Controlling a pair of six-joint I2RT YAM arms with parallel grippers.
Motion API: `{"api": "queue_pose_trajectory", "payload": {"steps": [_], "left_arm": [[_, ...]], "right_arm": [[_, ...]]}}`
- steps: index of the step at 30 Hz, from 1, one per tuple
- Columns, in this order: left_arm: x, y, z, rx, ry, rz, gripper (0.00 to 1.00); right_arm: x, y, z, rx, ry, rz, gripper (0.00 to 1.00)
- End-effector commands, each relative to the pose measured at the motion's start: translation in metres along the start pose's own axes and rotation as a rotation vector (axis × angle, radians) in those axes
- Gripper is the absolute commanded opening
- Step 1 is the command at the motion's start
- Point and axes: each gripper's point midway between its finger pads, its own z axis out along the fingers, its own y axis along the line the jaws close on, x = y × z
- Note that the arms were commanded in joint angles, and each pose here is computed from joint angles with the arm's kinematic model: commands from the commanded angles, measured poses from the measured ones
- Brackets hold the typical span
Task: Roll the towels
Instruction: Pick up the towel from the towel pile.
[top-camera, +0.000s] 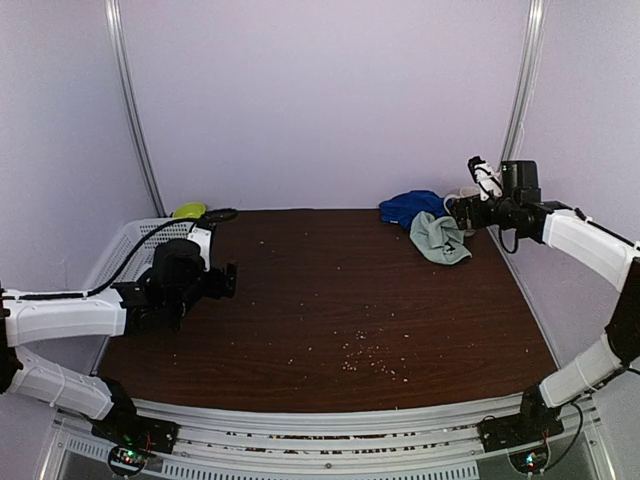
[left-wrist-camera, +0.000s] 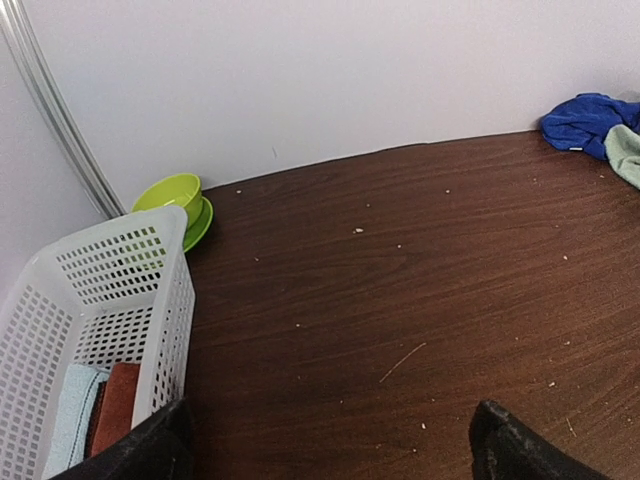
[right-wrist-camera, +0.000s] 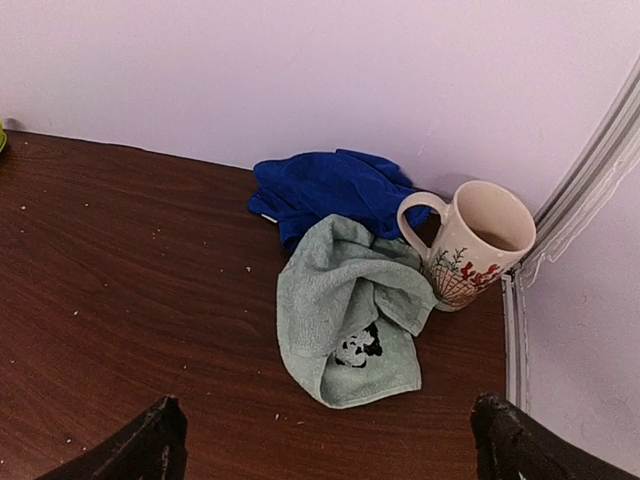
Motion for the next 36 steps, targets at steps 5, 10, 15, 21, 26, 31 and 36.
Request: {"api": "queue_pose_trajectory", "payload": {"steps": [5,10,15,21,26,31,36], "left_arm": [[0.006,0.004,-0.002,-0.012,-0.058,-0.200,0.98],[0.027,0.009,-0.002,-0.028,-0.043,-0.260,0.98],[0.037,0.016,-0.010,-0.019,-0.092,-0.302,0.98],[0.025,0.015,-0.014,-0.002,-0.127,-0.285,0.98],[0.022,0.015,-0.015,0.002,-0.131,-0.283,0.98],[0.019,0.019,-0.018,-0.008,-0.138,-0.287,0.98],[0.015,0.023,-0.023,-0.010,-0.160,-0.296,0.98]], "right_arm": [[0.009,0.006,0.069,0.090,0.087,-0.058,1.00],[0.028,0.006,0.115,0.145,0.155,-0.002,0.95],[0.055,0.006,0.157,0.177,0.239,0.059,0.87],[0.082,0.004,0.184,0.214,0.300,0.079,0.76],[0.103,0.004,0.193,0.227,0.353,0.050,0.63],[0.110,0.001,0.195,0.240,0.367,0.045,0.46],[0.102,0.001,0.191,0.241,0.350,0.041,0.20]]}}
